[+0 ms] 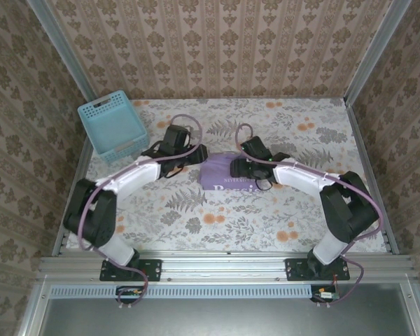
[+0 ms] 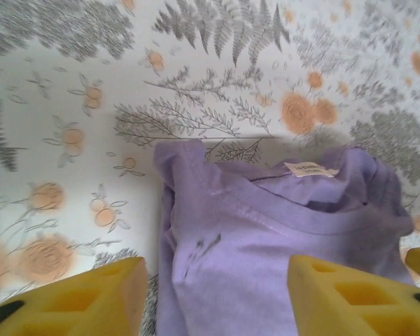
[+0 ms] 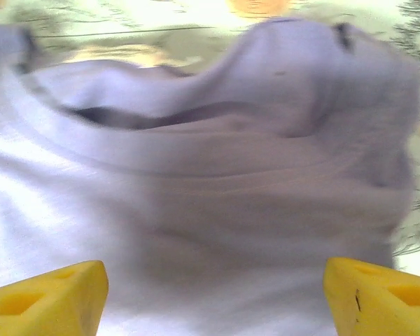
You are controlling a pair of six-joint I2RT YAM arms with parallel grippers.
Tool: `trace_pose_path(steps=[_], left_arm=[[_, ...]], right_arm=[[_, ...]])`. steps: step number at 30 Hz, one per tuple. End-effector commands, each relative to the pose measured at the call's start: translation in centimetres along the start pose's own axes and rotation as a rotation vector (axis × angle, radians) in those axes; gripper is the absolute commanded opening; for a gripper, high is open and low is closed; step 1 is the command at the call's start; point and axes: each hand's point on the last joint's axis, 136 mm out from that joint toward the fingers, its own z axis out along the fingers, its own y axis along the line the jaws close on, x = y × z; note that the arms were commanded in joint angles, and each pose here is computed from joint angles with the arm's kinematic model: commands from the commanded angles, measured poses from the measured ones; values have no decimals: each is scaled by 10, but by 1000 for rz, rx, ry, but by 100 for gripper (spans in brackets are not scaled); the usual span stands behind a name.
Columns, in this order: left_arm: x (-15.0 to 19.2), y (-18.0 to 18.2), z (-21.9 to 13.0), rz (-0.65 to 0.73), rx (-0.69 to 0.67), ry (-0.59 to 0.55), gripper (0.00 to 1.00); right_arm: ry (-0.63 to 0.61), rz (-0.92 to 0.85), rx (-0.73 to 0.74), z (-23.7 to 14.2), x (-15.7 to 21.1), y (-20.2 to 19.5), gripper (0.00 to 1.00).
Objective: Fold the inside-out t-shirt
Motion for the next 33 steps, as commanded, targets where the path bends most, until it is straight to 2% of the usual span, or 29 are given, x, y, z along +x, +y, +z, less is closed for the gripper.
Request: trace_pose_path(steps=[1,5,9,12,16,21,30,33], left_arm=[[16,33,-25,9,-100,-28,62],[18,64,-56,-41,-129,-147,72],[14,93,-91,-90,-178,-266,80],[14,100,-108,-99,-178,-320,84],[18,107,-119,-105,-195,-342,85],[21,119,-128,-123,-223,-364,86],[20,133,-132,-155,-243,-365,87],[19,135,-128,-162,-241,-359,87]], right_arm=[[45,-59,86,-2,14,8,86],[137,-54,72,26,31,22,89],[173,-47,177,47,14,1,89],[211,-40,259,56,-8,-39,88],[220,-151,415,57,-56,-101,92],[234,-147,413,67,-89,-164,92],[285,-165,519,79,-110,-273,92],[276,-203,499,81,-123,-286,91]])
